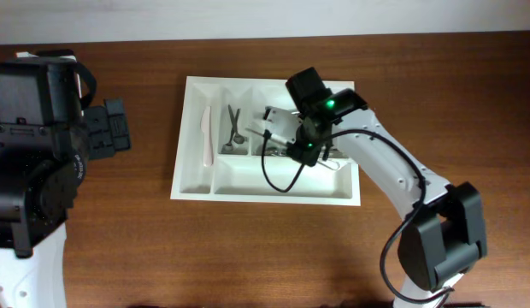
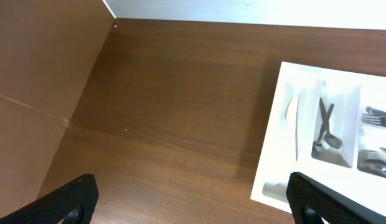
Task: Pack container
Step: 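Carry the tongs into the tray's bottom compartment and release them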
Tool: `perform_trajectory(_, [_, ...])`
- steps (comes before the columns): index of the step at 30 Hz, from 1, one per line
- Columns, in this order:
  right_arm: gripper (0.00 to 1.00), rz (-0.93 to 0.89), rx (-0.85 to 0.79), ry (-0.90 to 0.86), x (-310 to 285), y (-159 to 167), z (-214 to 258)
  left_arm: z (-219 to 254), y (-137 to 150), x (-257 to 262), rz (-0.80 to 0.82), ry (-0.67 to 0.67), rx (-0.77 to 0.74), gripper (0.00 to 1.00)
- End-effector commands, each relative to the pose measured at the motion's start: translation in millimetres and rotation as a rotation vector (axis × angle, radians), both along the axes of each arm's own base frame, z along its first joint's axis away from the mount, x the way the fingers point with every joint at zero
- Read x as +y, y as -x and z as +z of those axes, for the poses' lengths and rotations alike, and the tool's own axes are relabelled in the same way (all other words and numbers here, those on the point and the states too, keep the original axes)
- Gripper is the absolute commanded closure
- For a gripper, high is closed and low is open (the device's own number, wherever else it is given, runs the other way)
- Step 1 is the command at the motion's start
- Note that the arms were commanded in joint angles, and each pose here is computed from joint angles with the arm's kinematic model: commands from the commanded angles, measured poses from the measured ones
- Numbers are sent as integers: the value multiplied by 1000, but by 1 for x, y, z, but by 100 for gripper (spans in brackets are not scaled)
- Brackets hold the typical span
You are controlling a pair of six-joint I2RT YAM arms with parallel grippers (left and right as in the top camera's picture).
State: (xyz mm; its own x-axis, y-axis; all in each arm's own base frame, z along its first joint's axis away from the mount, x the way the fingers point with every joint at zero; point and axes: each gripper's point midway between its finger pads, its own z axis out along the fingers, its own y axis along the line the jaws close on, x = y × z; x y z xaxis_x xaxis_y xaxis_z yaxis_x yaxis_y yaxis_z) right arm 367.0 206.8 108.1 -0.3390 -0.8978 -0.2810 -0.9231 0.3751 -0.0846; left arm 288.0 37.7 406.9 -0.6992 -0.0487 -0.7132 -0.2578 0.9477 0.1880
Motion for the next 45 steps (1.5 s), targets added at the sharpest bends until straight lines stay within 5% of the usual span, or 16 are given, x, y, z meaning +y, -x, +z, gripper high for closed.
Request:
perform_trajectory(1, [96,67,24,-39,23,13,-1,4,2,4,10,-12,-13,1])
perform_trajectory(26, [96,191,68,-18,37,52,-60,4,2,4,10,-12,-13,1])
perform_trajectory(27, [88,191,65,-19,38,51,-60,4,2,4,10,-12,-13,1])
perform_trajectory(29, [37,189,58,-24,39,49,-59,4,2,4,10,-12,-13,1])
perform_trajectory(30, [31,168,52,-32,40,47,-58,4,2,4,10,-12,-13,1])
perform_trajectory(39, [11,-75,-82,-176,65,-4,13,4,2,4,10,-12,-13,1])
perform_trajectory(45, [1,-695,-346,-224,-5,-84,106,4,2,4,10,-12,-13,1])
